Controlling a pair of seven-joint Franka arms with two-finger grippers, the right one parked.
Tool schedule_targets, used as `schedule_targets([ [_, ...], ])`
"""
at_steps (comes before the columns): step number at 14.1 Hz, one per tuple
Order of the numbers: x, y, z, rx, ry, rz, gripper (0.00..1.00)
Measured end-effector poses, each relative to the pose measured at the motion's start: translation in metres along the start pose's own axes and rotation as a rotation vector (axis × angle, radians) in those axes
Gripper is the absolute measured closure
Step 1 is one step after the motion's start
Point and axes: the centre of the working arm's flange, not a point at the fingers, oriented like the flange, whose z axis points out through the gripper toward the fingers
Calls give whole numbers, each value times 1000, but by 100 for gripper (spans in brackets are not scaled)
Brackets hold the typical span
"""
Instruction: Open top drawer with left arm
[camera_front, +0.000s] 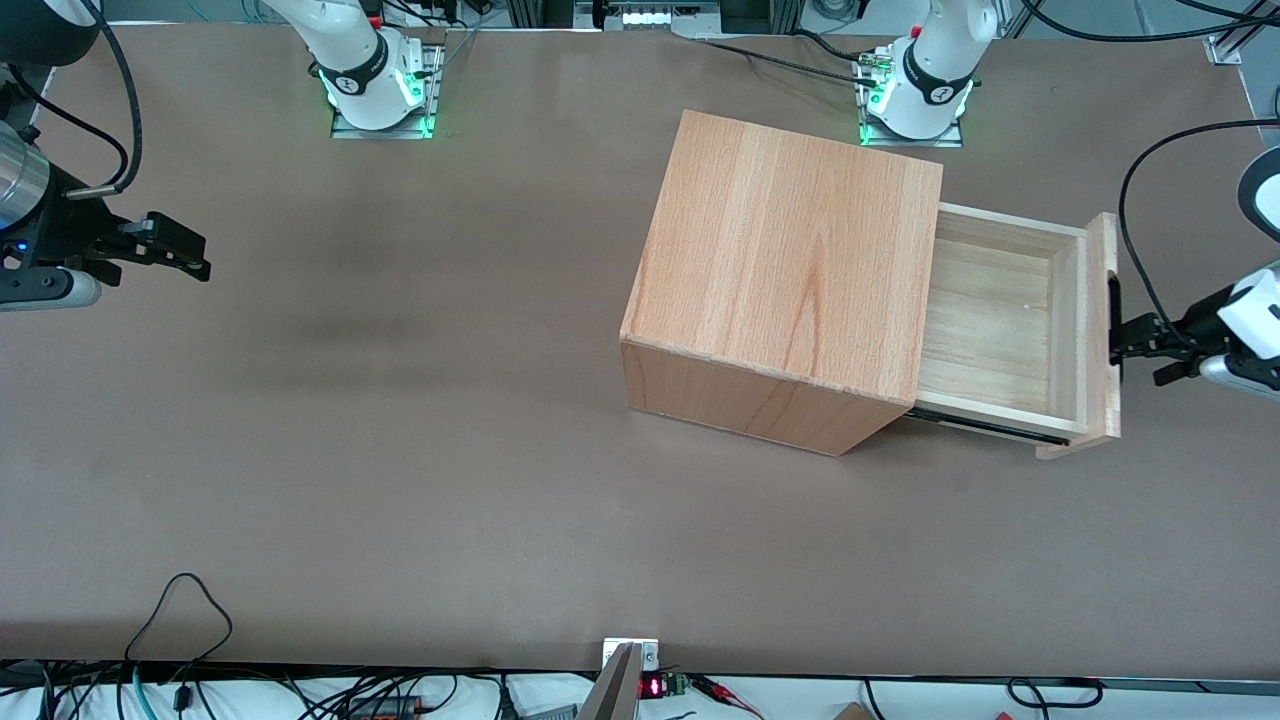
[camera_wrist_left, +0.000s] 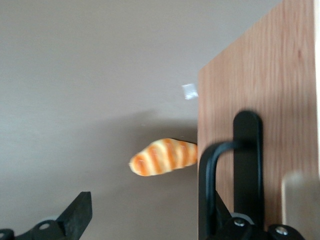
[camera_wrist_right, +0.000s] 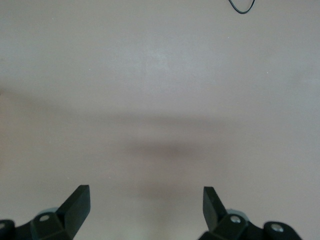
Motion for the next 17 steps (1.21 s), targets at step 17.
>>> schedule_targets([
  [17,0,-31,-85,22,-104,-99,0],
])
